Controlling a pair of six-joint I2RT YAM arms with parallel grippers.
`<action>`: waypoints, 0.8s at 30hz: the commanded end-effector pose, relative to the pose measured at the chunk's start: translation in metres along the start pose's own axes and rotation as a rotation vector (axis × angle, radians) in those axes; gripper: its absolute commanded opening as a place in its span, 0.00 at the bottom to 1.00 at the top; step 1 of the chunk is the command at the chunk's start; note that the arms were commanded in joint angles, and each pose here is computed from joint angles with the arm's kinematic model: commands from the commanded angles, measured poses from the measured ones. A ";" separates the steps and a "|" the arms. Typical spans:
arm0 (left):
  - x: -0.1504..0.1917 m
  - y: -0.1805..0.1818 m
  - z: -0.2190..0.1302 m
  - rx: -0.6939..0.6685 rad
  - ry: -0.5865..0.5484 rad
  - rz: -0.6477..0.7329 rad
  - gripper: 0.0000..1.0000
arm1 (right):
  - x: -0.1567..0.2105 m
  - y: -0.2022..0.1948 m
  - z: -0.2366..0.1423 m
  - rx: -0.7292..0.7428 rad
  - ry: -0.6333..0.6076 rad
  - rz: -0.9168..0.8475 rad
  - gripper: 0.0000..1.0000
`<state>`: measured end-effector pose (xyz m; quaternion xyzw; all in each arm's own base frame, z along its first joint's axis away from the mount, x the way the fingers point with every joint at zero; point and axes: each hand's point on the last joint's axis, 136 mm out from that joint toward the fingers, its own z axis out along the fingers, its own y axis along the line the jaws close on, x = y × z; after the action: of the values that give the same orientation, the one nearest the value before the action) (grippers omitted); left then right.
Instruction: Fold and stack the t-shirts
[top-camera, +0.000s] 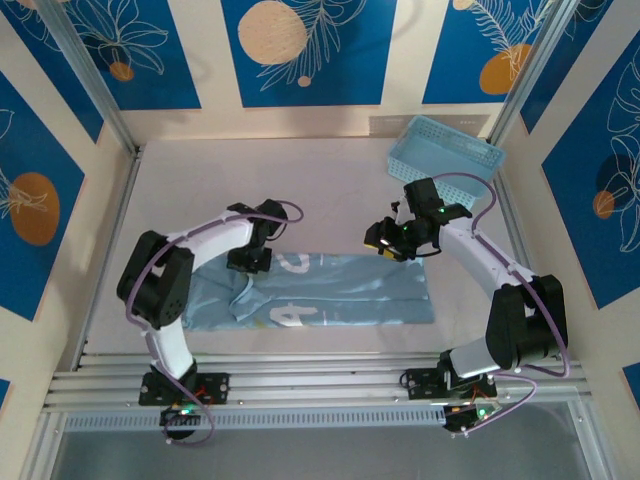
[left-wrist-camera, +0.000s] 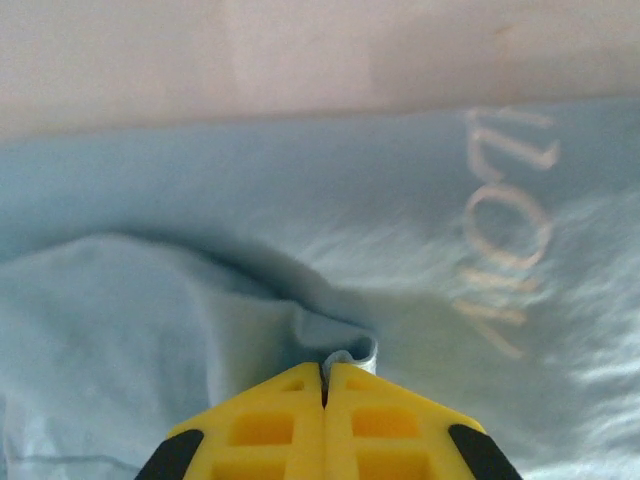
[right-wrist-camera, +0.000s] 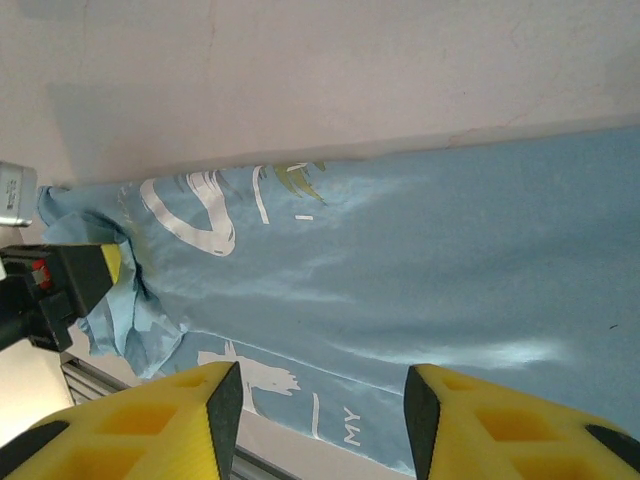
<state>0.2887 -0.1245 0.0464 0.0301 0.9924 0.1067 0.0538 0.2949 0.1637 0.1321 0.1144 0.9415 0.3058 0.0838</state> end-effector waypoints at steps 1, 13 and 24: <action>0.026 0.032 -0.020 -0.047 0.006 -0.197 0.00 | 0.004 0.002 -0.001 -0.007 0.021 0.001 0.49; 0.148 0.095 -0.035 -0.071 0.062 -0.915 0.00 | 0.005 0.002 0.007 -0.009 0.071 -0.002 0.47; 0.200 0.087 -0.009 0.108 0.122 -1.342 0.13 | 0.013 -0.017 0.015 0.045 0.119 0.046 0.46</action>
<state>0.1052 -0.0237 0.0648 -0.5376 0.8392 0.0085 0.0820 0.2869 0.1635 0.1096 0.1184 0.9486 0.2916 0.0334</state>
